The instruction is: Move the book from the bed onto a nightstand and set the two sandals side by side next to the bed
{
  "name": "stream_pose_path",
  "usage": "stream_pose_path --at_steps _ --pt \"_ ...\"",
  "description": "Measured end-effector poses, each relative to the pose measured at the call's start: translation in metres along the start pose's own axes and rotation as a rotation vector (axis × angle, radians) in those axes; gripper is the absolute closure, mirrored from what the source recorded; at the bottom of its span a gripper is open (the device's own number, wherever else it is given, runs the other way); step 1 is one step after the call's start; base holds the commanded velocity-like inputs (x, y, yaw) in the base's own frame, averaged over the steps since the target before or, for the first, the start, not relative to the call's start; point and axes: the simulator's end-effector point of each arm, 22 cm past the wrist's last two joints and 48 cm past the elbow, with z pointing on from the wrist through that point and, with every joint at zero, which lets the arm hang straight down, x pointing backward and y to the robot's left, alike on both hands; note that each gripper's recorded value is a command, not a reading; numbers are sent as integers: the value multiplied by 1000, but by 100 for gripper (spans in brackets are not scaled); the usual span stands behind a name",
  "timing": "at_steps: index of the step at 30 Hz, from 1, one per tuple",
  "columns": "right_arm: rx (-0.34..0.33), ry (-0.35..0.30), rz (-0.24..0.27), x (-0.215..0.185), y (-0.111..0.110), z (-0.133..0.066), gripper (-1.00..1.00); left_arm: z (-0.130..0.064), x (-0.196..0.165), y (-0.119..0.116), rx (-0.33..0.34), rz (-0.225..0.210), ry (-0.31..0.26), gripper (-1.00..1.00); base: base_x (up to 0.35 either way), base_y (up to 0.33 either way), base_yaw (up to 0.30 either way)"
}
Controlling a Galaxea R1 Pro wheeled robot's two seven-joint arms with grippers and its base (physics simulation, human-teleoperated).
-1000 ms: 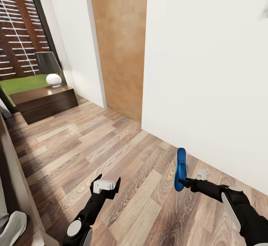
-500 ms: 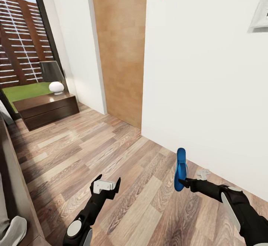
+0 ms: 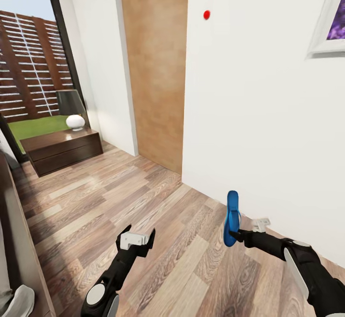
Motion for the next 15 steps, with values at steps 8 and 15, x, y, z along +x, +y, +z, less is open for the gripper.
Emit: stream_pose_path --at_steps 8,15 --pt "-2 -30 -13 -15 6 -9 100 -4 -16 -2 3 8 -30 -100 0 0 0" --pt "-2 -47 -22 -29 9 -16 100 -6 -31 -4 4 13 -51 -100 0 0 0"
